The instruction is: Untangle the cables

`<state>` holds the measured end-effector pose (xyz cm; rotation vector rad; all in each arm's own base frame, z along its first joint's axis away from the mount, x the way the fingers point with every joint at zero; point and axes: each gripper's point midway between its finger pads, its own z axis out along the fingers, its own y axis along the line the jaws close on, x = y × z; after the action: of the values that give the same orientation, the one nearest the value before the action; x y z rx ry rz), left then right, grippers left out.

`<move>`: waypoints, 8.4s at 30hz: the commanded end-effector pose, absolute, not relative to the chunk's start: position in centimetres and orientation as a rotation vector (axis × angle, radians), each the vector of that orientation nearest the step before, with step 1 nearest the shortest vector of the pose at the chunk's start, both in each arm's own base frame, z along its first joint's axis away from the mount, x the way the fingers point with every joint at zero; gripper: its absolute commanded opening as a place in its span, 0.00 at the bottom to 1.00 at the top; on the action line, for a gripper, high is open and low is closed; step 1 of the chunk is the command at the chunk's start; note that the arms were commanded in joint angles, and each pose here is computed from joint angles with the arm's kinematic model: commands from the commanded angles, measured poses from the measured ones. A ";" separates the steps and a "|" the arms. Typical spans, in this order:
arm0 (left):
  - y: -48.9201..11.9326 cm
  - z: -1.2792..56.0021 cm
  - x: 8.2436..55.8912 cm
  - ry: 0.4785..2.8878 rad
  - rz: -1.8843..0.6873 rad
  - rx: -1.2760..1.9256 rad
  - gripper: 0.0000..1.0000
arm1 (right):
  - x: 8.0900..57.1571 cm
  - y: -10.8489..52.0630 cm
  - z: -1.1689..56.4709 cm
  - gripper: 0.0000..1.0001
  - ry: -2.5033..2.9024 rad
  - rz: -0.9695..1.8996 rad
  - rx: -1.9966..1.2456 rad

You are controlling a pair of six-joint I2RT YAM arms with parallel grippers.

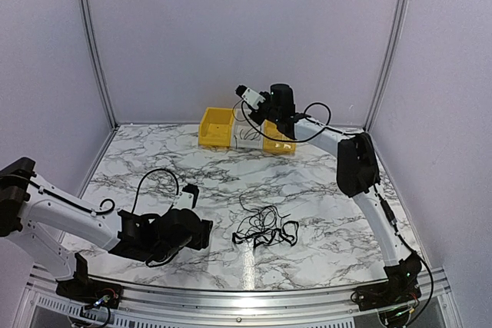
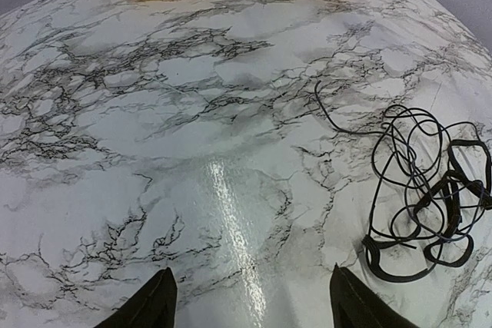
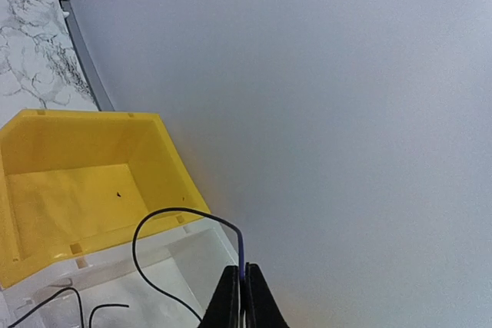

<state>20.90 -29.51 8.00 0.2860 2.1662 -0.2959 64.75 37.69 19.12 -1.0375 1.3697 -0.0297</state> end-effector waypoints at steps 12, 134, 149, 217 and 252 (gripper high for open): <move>-29.5 7.9 20.8 2.167 -0.277 0.306 0.71 | 61.4 36.4 20.0 0.23 1.540 0.044 -1.072; -39.0 11.7 60.4 2.080 -0.479 0.220 0.43 | 35.1 23.6 14.3 0.56 1.962 0.711 -1.137; -39.8 11.2 60.7 2.058 -0.549 0.197 0.10 | 35.1 23.7 13.7 0.56 1.981 0.725 -1.146; -43.9 11.0 33.3 2.257 -1.008 0.362 0.00 | 30.5 30.7 14.6 0.58 1.894 0.771 -1.455; -41.1 30.6 30.5 1.814 -1.065 0.409 0.00 | 27.5 31.5 22.5 0.69 1.649 0.971 -1.594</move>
<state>30.67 -41.78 29.87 0.4029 1.8395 -1.0924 28.80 32.03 21.74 -1.5069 1.6934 0.9901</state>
